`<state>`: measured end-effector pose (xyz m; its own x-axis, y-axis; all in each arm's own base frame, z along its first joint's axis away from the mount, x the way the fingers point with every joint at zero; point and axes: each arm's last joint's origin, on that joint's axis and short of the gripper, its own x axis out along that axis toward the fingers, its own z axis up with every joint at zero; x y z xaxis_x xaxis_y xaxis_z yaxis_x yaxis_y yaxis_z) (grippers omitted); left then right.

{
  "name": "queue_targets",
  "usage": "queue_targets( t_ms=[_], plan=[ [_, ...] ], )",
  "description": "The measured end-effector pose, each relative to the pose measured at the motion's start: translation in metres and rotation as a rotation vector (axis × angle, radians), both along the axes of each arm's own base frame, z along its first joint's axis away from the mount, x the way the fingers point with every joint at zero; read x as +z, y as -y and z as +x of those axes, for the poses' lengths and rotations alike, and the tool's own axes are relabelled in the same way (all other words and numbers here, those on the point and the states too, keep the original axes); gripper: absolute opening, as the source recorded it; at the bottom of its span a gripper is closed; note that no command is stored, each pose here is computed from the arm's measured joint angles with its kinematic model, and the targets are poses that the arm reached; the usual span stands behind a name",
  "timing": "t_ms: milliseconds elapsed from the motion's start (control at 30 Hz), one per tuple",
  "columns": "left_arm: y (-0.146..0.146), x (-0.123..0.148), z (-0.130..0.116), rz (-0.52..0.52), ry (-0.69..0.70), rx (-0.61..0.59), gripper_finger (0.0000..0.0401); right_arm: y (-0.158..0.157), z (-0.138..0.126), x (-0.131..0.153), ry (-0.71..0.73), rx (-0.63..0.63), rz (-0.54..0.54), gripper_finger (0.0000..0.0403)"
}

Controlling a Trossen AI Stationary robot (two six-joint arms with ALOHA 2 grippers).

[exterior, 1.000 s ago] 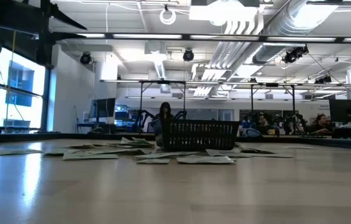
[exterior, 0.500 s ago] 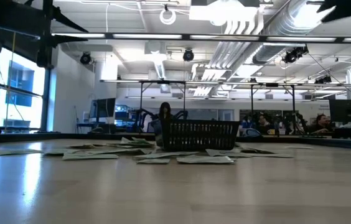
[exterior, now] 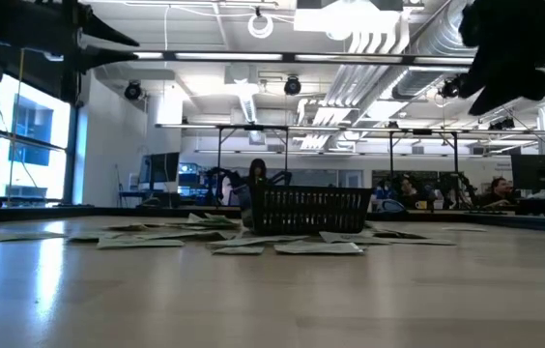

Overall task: Pick and place Stevia / Truvia into bins
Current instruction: Put the green stevia packet into the black bin

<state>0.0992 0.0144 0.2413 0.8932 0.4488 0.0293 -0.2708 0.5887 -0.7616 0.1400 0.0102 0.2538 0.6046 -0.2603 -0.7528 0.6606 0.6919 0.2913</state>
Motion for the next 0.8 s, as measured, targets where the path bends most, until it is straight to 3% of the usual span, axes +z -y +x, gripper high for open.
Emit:
queue_targets(
  t_ms=[133,367,633,800],
  plan=[
    [0.000,-0.002,0.000,0.034,-0.041,0.001,0.0111,0.013,0.015,-0.026,-0.091,-0.097,-0.006,0.0234],
    [0.000,-0.004,0.000,0.057,-0.073,0.000,0.0111,0.064,0.024,-0.052,-0.254,-0.296,0.100,0.0234],
    [0.000,-0.006,0.000,0.098,-0.116,0.000,0.0111,0.098,0.023,-0.075,-0.421,-0.197,0.222,0.0234],
    [-0.001,-0.006,0.000,0.093,-0.111,0.031,0.0111,0.116,0.031,-0.080,-0.618,-0.044,0.082,0.0234]
  ],
)
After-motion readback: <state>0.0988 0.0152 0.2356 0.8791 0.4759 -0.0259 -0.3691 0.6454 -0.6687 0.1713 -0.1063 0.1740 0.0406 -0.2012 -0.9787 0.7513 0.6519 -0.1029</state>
